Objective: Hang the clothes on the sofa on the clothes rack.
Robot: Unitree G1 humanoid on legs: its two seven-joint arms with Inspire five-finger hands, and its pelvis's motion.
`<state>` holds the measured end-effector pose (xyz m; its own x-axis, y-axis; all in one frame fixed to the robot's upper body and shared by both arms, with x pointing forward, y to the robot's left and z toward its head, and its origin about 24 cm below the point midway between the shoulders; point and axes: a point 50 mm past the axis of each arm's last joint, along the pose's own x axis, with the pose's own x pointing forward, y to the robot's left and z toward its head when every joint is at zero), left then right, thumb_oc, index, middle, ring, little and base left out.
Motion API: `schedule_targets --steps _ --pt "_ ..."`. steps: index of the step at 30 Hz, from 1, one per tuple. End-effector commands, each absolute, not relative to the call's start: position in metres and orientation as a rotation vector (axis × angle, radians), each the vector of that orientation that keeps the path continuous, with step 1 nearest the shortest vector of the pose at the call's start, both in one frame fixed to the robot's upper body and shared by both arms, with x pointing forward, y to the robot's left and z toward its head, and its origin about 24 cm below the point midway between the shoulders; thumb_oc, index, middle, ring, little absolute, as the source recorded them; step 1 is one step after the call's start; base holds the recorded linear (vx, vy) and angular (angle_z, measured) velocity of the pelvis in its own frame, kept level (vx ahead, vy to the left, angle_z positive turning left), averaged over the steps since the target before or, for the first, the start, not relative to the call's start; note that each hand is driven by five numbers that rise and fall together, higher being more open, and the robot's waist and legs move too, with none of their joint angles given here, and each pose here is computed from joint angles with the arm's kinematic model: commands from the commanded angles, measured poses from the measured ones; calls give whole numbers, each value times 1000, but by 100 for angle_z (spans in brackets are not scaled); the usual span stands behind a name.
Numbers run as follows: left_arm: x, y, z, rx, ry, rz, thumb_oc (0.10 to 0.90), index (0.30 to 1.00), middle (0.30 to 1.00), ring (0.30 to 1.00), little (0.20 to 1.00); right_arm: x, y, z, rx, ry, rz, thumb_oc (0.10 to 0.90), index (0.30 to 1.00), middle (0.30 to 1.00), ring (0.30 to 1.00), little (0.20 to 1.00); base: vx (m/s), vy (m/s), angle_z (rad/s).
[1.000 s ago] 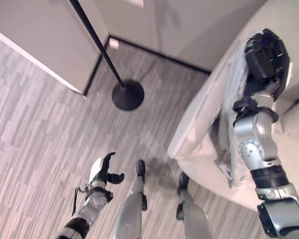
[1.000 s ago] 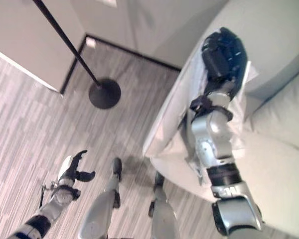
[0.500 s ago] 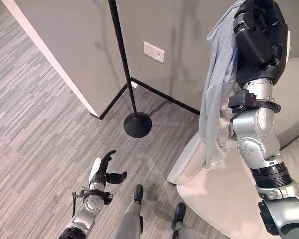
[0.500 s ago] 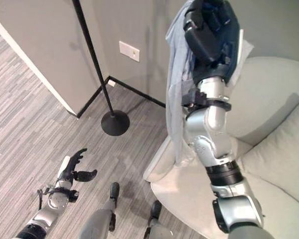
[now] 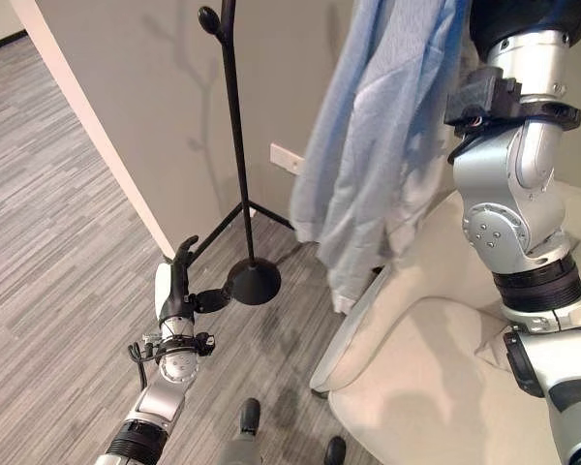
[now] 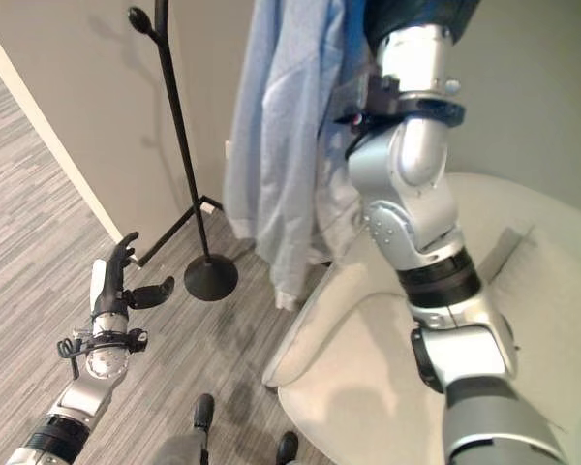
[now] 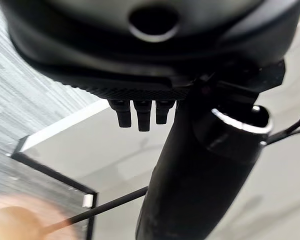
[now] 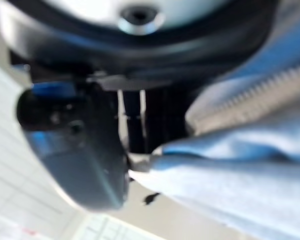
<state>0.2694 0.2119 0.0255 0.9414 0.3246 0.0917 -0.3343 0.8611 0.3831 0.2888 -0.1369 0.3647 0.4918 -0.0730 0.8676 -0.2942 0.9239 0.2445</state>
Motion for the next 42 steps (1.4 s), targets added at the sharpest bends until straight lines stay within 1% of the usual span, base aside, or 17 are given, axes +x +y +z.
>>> schedule_targets --steps 1,5,6,11,12,17,20,21,27,30,33,35,36,38,40,41,42 --pt "276 201 55 388 -234 334 800 900 900 900 900 277 -134 385 429 -1208 145 400 300 300 300 300 -12 10 -6" --pt "289 192 83 390 -358 338 800 900 900 900 900 273 -124 388 446 -1224 169 400 300 300 300 300 -7 6 -3" --pt "296 184 105 370 -445 339 800 900 900 900 900 272 -117 386 449 -1221 194 400 300 300 300 300 0 0 0" --pt "300 170 129 287 -535 324 800 900 900 900 900 270 -105 380 462 -1200 250 400 300 300 300 300 0 0 0" --pt "301 161 137 245 -568 297 800 900 900 900 900 269 -99 376 466 -1183 283 400 300 300 300 300 0 0 0" --pt "303 140 143 189 -591 231 800 900 900 900 900 269 -88 370 488 -1147 351 400 300 300 300 300 -5 0 -4" --pt "311 117 127 191 -505 177 800 900 900 900 900 264 -76 367 531 -1124 424 400 300 300 300 300 -4 -3 -5" --pt "315 109 121 173 -459 149 400 300 300 300 300 263 -74 366 527 -1121 436 400 300 300 300 300 -1 -6 -5" --pt "322 85 104 -4 -314 83 400 300 300 300 300 259 -68 369 538 -1126 446 400 300 300 300 300 -2 0 -2" --pt "321 87 98 -26 -279 101 400 300 300 300 300 259 -68 369 536 -1128 444 400 300 300 300 300 0 2 -5" --pt "319 100 96 -18 -277 154 400 300 300 300 300 260 -74 366 527 -1128 418 400 300 300 300 300 11 -3 -8" --pt "316 119 95 4 -288 223 400 300 300 300 300 261 -83 361 521 -1130 385 400 300 300 300 300 13 -7 -18" --pt "316 119 95 5 -286 224 400 300 300 300 300 261 -83 361 521 -1129 384 400 300 300 300 300 22 -16 -14" --pt "299 173 99 174 -364 403 400 300 300 300 300 261 -108 352 480 -1154 299 400 300 300 300 300 34 -35 -7" --pt "284 206 107 288 -425 520 400 300 300 300 300 260 -122 346 453 -1174 239 400 300 300 300 300 4 -37 -5" --pt "283 206 106 290 -422 521 400 300 300 300 300 260 -121 345 454 -1172 238 400 300 300 300 300 -16 -46 -1" --pt "269 232 116 409 -483 604 400 300 300 300 300 257 -131 340 417 -1189 207 400 300 300 300 300 14 -50 1"
